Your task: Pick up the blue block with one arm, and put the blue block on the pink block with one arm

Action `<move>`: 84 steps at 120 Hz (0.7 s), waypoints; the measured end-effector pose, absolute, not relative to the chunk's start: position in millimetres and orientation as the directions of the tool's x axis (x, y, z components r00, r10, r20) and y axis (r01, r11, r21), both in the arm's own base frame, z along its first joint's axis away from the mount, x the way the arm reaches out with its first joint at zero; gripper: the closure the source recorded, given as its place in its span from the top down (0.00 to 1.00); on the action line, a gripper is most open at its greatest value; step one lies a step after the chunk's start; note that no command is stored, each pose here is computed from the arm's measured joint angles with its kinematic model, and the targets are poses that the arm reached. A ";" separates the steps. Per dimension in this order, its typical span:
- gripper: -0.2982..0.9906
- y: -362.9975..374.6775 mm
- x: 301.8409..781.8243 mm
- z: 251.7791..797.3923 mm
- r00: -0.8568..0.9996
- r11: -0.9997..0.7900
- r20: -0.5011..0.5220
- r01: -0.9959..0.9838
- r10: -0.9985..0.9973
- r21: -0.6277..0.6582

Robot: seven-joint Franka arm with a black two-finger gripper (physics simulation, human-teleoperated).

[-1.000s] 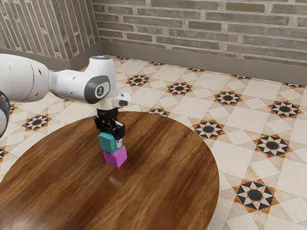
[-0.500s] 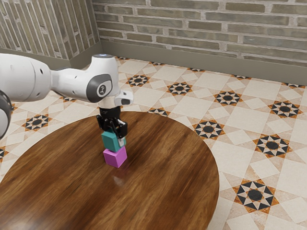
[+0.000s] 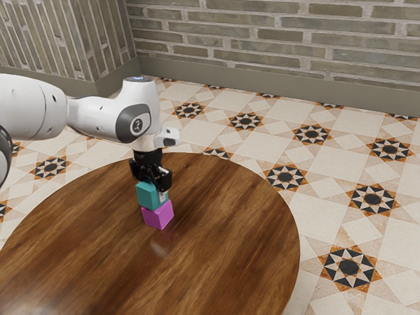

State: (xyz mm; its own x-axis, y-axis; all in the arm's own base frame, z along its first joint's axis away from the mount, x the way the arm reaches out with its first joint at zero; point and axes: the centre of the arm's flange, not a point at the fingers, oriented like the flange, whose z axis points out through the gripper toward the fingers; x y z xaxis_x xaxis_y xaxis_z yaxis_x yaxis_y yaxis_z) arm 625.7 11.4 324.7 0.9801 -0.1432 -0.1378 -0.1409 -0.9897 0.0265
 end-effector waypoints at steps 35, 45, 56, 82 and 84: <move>0.72 10.5 625.6 334.4 0.980 -0.988 -0.124 -0.153 -0.157 0.035; 0.74 6.7 618.1 357.3 0.982 -0.986 -0.096 -0.161 -0.164 0.036; 0.75 2.1 600.0 390.6 0.984 -0.985 -0.057 -0.167 -0.169 0.034; 0.76 -9.6 580.0 434.5 0.984 -0.984 0.015 -0.179 -0.179 0.024; 0.76 -9.5 579.8 434.5 0.984 -0.984 0.016 -0.179 -0.178 0.024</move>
